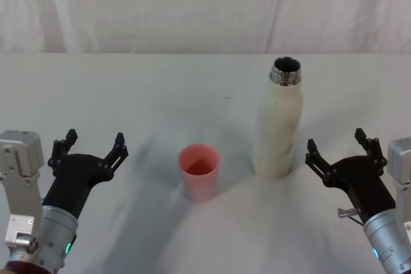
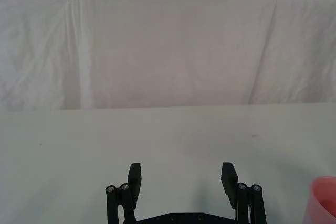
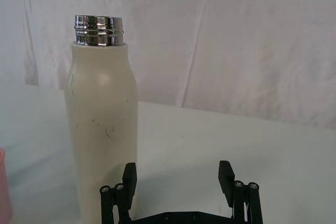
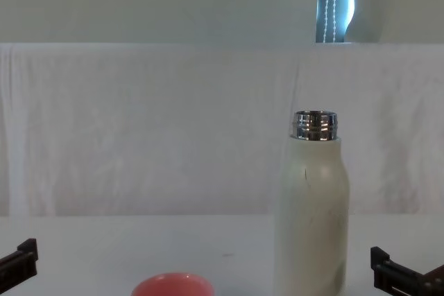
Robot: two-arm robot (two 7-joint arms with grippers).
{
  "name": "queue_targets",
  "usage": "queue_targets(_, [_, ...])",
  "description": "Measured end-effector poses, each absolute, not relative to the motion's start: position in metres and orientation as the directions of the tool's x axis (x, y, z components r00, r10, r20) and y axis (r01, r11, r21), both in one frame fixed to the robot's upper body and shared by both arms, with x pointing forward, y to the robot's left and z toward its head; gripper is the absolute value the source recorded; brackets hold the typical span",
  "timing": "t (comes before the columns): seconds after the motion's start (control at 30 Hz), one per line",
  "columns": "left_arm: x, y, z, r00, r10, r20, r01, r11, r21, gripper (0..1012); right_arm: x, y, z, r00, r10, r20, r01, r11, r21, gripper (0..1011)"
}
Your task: Grasp the thermos with one hand and pour water into the cup lid.
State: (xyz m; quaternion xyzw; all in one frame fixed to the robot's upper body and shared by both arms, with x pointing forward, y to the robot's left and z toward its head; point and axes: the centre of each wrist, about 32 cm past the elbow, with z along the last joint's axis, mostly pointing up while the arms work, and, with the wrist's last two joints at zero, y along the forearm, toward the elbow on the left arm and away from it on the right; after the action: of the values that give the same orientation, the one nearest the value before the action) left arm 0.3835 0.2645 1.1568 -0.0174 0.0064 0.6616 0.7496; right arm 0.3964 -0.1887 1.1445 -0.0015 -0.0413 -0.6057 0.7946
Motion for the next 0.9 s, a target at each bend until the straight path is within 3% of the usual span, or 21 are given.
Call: queue_targets(0.9, [0.3835,0.2645,1.1568,0.124,0.992,-0.033,-0.992,0.124,-0.018,1001,0.3964,-0.1887,1.1445,0.263,-0.963,0.067,0.963,0.266,0.048,1003])
